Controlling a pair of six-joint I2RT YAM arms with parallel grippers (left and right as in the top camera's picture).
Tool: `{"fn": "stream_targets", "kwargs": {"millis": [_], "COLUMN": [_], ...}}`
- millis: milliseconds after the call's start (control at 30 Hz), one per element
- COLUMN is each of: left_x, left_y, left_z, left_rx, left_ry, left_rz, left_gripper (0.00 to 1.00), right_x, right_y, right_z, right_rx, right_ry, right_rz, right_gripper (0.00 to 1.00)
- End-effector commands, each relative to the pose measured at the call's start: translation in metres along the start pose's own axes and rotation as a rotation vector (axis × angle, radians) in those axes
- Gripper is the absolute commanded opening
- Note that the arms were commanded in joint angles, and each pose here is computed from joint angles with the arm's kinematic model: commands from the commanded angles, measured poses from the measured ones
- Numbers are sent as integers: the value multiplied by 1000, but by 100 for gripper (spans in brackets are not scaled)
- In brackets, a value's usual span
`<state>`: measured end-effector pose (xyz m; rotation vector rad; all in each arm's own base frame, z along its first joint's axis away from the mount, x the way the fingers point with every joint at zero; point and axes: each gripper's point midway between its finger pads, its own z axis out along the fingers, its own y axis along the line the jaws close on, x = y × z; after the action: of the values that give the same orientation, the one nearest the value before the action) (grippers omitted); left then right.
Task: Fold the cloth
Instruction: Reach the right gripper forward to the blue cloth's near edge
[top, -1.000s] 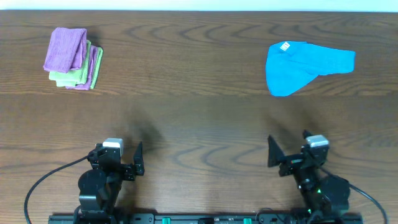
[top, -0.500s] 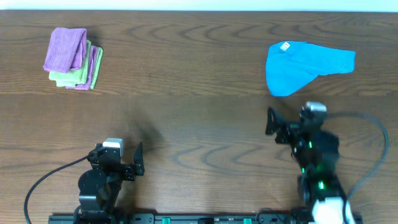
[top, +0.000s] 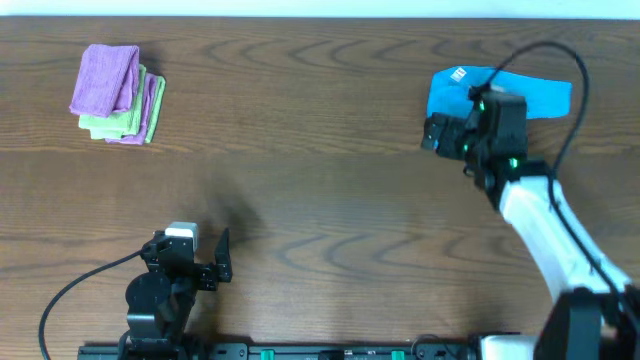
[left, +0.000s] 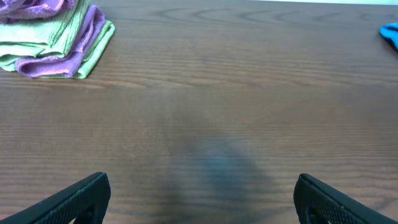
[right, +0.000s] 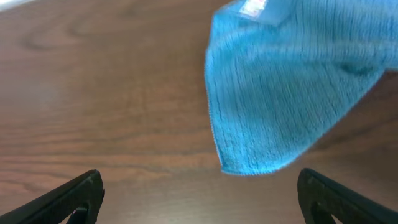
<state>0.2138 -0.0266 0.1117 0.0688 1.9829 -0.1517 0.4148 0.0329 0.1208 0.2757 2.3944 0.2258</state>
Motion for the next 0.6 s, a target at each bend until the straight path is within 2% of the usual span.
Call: {"fn": "stream_targets", "kwargs": {"millis": [0,133,267,467,567], "left_x": [7,7,7,7,7], "left_y": [2,2,2,2,2], "left_z": [3,3,3,3,3], "left_rx": [-8,-8,-8,-8,-8], "left_ry": [14,14,14,14,14], "left_rz": [-7,-7,-7,-7,-7], "left_gripper": [95,95,95,95,95], "right_x": [-14,1,20,24,24], "right_y": [-4,-8,5,14,3], "right_z": [9,23,29,29,31], "right_rx": [43,82,-13,-78,0], "right_ry": [42,181,276,292,287], "right_rz": [17,-2,-88,-133,-201], "right_gripper": [99,99,99,99,99]}}
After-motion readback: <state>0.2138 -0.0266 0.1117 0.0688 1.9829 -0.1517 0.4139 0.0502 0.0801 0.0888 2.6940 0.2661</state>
